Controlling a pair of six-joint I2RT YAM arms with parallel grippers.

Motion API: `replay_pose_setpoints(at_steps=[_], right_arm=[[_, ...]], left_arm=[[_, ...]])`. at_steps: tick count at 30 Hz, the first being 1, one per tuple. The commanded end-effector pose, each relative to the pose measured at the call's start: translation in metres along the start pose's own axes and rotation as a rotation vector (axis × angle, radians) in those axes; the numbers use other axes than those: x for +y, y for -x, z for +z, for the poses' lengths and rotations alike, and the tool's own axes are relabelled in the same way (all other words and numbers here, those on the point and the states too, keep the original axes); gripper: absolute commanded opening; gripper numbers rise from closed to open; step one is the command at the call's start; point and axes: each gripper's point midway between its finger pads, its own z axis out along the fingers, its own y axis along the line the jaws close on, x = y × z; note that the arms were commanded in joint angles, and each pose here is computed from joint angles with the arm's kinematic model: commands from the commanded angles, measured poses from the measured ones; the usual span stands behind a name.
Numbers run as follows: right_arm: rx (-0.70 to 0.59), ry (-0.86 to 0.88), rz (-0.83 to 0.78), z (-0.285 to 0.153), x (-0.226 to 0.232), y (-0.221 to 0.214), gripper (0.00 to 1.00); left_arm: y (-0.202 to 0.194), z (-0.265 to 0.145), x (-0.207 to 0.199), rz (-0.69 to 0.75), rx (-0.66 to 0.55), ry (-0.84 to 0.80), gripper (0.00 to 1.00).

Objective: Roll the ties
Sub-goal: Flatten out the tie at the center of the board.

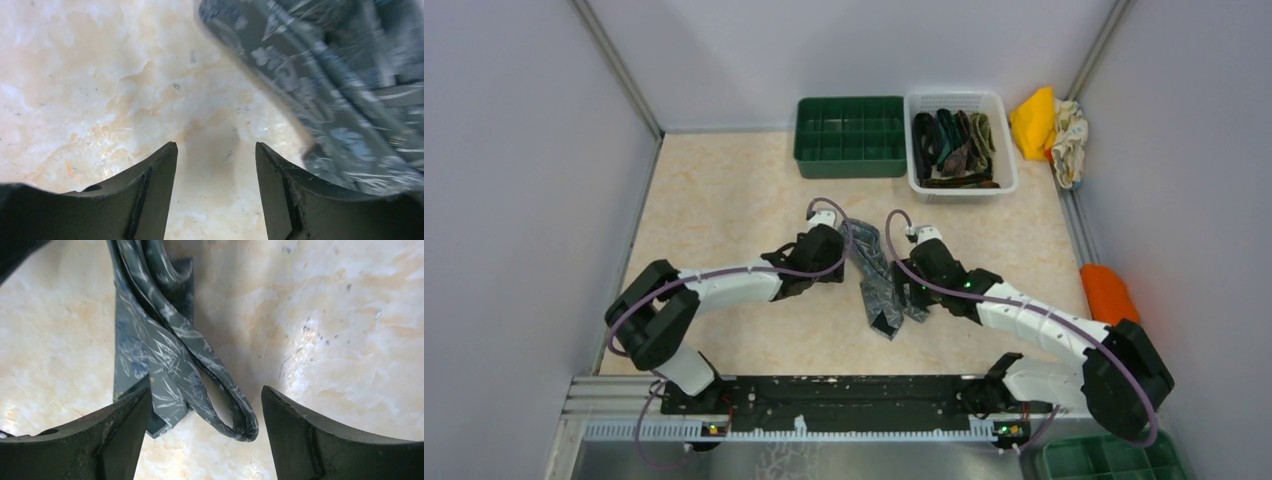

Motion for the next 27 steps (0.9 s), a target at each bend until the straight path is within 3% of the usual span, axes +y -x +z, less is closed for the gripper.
replay_pose_setpoints(at_steps=[1,7,11,13,17,22,27], right_arm=[[-0.1,-0.007,0.034,-0.002,-0.003,0.023,0.8],[-0.023,-0.008,0.015,0.022,-0.006,-0.003,0.79],[0.002,0.008,0.014,0.026,-0.005,-0.013,0.72],[0.007,0.015,0.01,0.027,-0.005,-0.016,0.55],[0.005,0.036,0.006,0.022,-0.001,-0.014,0.02],[-0.063,0.075,0.012,0.0,0.008,0.009,0.0],[-0.146,0.292,0.005,-0.039,0.053,0.041,0.0]], left_arm=[[0.04,-0.021,-0.026,-0.046,-0.1,-0.127,0.67],[0.051,-0.006,-0.046,-0.028,-0.057,-0.136,0.67],[0.048,-0.006,-0.042,-0.028,-0.056,-0.126,0.68],[0.045,-0.006,-0.038,-0.026,-0.058,-0.115,0.68],[0.044,-0.008,-0.033,-0.022,-0.057,-0.095,0.68],[0.057,-0.019,-0.019,-0.036,-0.09,-0.027,0.68],[0.081,-0.042,0.013,-0.141,-0.152,0.073,0.69]])
